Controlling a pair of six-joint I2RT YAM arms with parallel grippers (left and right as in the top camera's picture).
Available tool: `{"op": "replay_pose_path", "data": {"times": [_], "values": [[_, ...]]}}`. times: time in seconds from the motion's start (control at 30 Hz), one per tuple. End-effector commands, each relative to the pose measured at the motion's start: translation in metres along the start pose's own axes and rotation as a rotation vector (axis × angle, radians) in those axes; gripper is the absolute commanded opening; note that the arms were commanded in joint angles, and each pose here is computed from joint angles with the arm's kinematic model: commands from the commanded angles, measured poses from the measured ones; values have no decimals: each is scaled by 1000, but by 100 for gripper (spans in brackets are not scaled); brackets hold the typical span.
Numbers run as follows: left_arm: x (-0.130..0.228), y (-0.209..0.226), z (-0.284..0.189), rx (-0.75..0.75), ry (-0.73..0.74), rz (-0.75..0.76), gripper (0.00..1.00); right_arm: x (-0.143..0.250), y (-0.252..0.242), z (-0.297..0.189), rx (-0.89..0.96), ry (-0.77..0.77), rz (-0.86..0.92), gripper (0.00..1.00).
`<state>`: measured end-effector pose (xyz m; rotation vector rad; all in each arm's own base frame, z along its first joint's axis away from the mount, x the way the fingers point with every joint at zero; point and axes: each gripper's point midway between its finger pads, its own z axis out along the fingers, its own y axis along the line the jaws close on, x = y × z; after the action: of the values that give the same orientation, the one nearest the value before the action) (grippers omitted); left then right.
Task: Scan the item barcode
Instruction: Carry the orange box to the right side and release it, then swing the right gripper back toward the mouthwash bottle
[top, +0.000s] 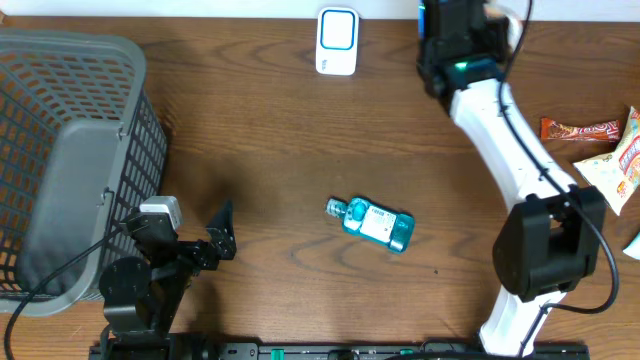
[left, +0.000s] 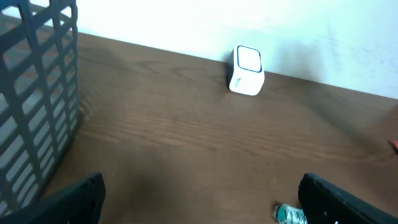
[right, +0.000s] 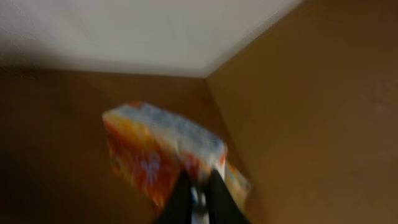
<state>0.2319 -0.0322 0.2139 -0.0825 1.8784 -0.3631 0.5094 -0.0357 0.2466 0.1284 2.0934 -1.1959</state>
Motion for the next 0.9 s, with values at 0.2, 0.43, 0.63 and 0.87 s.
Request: {"op": "replay_pose_path", "data": {"times": [0.2, 0.43, 0.63, 0.87], "values": [[0, -2, 0, 12, 1, -1, 99, 182, -58, 68, 84, 607, 116, 1], [0, -2, 0, 12, 1, -1, 99, 244, -34, 104, -206, 874, 502, 20], [0, -2, 0, 12, 1, -1, 99, 228, -25, 113, -428, 847, 584, 99], [0, -2, 0, 12, 1, -1, 99, 173, -13, 68, -698, 769, 667, 99]]}}
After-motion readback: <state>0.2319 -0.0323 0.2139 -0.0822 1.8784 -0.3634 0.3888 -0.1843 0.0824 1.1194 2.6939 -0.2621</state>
